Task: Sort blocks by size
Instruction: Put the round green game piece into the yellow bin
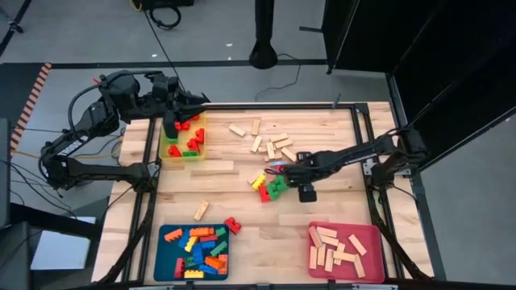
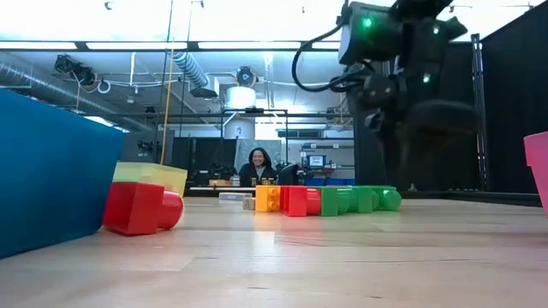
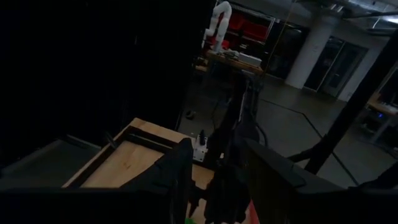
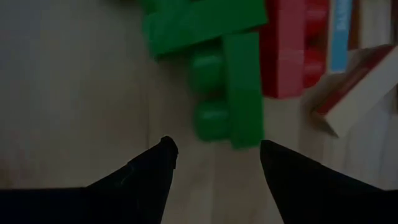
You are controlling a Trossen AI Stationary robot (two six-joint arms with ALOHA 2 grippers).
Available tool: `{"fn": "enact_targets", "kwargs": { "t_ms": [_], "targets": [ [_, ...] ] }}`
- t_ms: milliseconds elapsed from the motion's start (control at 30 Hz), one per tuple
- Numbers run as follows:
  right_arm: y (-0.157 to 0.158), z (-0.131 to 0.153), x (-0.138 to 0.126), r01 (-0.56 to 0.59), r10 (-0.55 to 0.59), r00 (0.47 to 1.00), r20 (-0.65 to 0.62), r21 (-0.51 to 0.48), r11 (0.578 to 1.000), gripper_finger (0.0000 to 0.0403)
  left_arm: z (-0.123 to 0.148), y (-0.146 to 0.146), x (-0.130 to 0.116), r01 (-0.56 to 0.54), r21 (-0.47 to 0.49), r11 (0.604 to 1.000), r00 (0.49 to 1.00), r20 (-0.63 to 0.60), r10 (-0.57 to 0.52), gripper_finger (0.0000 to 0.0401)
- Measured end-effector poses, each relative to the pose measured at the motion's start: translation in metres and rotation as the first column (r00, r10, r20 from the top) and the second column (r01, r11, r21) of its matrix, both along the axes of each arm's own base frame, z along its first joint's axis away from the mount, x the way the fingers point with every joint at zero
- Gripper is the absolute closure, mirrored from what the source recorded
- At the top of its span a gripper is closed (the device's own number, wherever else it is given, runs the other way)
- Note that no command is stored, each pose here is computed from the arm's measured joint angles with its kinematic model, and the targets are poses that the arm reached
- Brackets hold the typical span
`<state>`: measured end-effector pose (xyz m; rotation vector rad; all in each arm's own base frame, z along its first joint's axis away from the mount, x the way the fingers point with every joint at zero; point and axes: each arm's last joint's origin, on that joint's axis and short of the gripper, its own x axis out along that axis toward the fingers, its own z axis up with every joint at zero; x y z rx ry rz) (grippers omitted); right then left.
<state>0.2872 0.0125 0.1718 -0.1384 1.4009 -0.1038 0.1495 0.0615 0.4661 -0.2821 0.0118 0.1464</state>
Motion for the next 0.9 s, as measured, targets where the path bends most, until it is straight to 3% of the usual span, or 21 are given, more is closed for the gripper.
{"fn": "enact_targets", "kwargs": {
  "t_ms": [200,433,567,900],
  "targets": [
    [-0.011,-0.002,0.010,0.035,-0.036,0.991,0.126,0.008,0.999,0.0150,0.000,0.001,0.000,-0.035,0.005,0.999,0.999,-0.001,0.035,0.0256],
    [-0.018,-0.016,0.016,0.036,-0.041,0.995,0.093,0.055,0.998,0.0154,0.000,0.001,0.000,-0.044,0.005,0.999,0.999,-0.001,0.044,0.0256],
    [-0.019,-0.027,0.022,0.016,-0.016,0.996,0.091,-0.003,1.000,0.0160,0.000,0.001,0.000,-0.044,0.005,0.999,0.999,-0.001,0.044,0.0256],
    [-0.023,-0.030,0.021,0.089,-0.094,0.993,0.066,0.068,0.994,0.0296,0.000,0.001,0.000,-0.048,0.005,0.999,0.999,-0.001,0.048,0.0256]
  ]
}}
